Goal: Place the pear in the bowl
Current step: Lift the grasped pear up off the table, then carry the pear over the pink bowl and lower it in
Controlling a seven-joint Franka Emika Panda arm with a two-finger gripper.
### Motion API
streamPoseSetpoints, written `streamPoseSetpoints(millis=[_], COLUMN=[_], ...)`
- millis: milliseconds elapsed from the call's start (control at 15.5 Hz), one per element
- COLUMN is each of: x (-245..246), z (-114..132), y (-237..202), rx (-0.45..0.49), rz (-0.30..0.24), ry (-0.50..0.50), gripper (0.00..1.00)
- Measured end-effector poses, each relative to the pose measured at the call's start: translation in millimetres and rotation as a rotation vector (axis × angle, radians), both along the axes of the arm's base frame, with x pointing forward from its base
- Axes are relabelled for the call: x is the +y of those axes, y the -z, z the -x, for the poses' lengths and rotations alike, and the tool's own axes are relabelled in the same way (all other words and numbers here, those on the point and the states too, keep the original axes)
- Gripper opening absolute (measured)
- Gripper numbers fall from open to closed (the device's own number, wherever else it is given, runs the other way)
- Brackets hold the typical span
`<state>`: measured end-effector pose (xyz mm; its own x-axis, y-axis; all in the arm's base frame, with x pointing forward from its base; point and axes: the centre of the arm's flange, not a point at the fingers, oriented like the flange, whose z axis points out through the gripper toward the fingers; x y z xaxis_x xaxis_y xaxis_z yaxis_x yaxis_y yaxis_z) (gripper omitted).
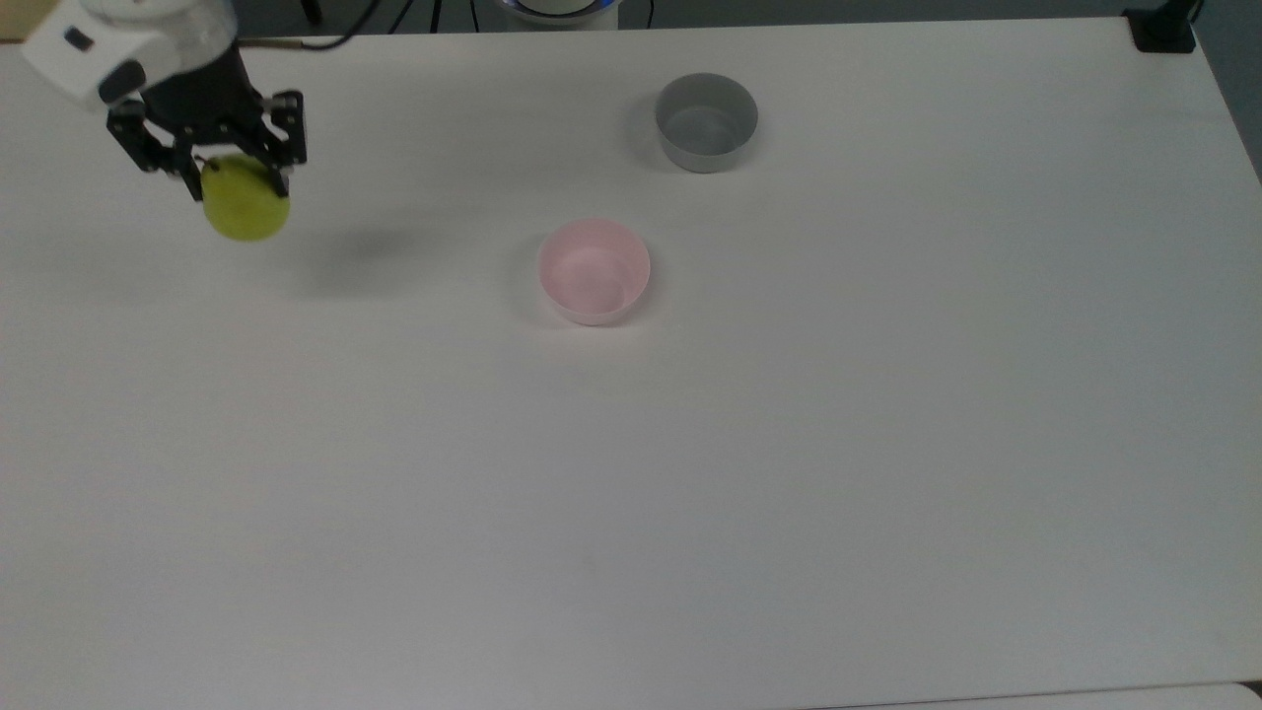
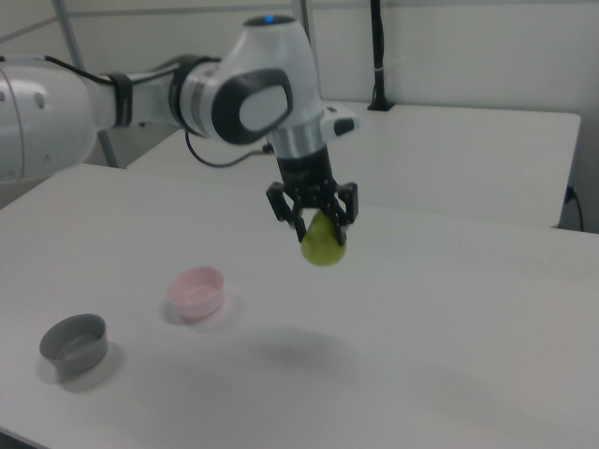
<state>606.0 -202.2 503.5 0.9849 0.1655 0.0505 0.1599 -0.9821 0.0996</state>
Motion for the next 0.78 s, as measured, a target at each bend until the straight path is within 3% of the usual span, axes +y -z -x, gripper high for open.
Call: streamPoseSetpoints(millis=[323, 517, 582, 776], x=[20, 44, 56, 100], z=[14, 28, 32, 34], y=[-61, -82, -92, -111], rx=[-0.004, 0.018, 0.015, 0.002], rz=[-0.033, -0.087, -0.113, -0.123], ry=[0.069, 0.074, 0.080, 0.078], gripper=[0.68, 0.68, 0.68, 0.68])
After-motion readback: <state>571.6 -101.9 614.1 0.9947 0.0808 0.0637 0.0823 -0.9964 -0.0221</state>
